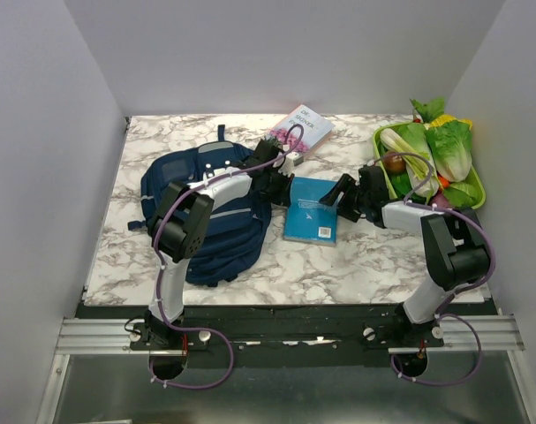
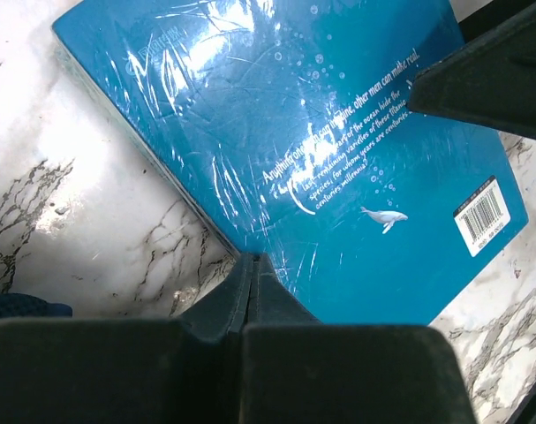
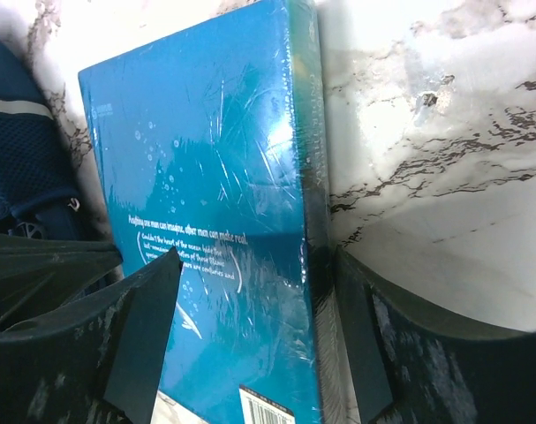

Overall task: Pack the student bag
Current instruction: Pick up the book from the center of the board.

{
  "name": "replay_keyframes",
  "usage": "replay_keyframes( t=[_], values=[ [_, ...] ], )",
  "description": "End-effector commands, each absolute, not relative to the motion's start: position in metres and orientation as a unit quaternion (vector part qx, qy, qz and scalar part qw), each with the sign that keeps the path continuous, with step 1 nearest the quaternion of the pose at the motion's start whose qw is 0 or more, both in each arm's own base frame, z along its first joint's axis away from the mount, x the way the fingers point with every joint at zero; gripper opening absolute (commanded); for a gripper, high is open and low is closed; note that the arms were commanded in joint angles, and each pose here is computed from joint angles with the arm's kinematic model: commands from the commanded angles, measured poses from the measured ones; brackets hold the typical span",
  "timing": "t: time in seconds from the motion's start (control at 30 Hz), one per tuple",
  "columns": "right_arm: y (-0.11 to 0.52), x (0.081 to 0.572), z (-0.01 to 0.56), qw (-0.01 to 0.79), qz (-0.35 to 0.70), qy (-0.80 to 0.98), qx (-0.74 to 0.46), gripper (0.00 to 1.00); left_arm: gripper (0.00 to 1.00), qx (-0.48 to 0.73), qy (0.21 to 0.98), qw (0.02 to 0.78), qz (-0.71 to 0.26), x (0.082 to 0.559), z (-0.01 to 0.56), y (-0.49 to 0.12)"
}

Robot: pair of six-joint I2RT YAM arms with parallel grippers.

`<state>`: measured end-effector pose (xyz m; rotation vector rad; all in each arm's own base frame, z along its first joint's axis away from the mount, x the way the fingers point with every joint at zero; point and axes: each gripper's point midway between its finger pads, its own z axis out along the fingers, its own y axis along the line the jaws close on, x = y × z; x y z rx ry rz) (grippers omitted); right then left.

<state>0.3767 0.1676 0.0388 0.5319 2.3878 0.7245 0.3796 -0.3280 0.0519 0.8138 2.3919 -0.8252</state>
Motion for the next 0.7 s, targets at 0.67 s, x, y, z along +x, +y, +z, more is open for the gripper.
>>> replay_keyframes(
  t=[0.67],
  values=[
    [0.243, 0.349, 0.165, 0.345, 0.566, 0.747, 0.053, 0.67, 0.27, 0.309, 0.877, 0.19, -0.316, 0.357, 0.018, -0.353]
  ],
)
